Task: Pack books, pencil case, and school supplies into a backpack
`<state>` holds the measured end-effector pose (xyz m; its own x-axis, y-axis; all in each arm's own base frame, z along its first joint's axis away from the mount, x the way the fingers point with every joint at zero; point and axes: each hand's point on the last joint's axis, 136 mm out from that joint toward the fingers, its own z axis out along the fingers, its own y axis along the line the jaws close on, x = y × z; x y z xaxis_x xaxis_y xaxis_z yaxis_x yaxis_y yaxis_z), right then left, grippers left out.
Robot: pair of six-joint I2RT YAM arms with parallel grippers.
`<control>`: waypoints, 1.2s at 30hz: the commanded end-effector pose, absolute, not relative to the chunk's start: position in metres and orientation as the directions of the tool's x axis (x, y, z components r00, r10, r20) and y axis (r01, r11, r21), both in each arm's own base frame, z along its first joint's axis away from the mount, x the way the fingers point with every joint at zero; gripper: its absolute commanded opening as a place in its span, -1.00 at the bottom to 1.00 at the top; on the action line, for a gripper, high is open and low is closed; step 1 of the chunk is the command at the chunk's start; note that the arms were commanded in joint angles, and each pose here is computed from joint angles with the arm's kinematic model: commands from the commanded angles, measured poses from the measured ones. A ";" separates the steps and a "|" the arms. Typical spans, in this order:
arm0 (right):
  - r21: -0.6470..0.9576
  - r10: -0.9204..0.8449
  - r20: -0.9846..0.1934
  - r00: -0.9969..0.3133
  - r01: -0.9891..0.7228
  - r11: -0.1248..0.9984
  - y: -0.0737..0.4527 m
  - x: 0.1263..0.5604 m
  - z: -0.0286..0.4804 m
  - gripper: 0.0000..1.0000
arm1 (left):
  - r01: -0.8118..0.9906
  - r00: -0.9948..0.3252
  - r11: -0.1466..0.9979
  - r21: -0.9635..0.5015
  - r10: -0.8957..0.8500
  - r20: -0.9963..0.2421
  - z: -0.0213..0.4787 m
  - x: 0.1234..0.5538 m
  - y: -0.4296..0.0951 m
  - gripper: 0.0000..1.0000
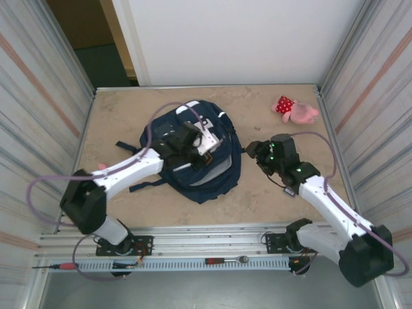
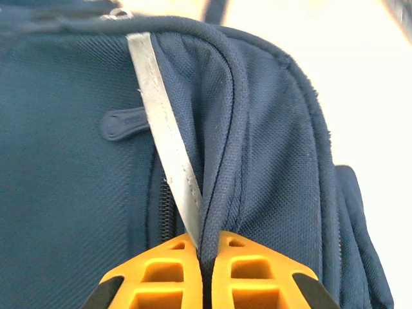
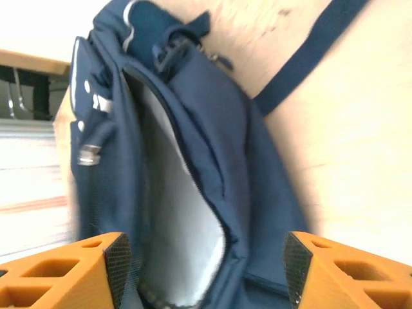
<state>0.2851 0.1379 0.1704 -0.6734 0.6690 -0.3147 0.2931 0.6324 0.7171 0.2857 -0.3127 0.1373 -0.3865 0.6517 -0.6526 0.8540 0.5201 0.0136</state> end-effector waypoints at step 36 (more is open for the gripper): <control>-0.182 -0.915 -0.403 -0.005 -0.980 0.086 0.325 0.196 0.073 0.30 | 0.343 -0.779 0.836 -0.428 -0.002 -0.627 0.158 0.287 -0.143 0.33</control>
<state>0.1824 0.3204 0.0792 -0.0903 -0.8983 -0.4300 -0.9845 0.1456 -0.0975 0.2920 -0.1437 0.1563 -0.7655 0.0425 -0.6420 0.3644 0.8510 -0.3782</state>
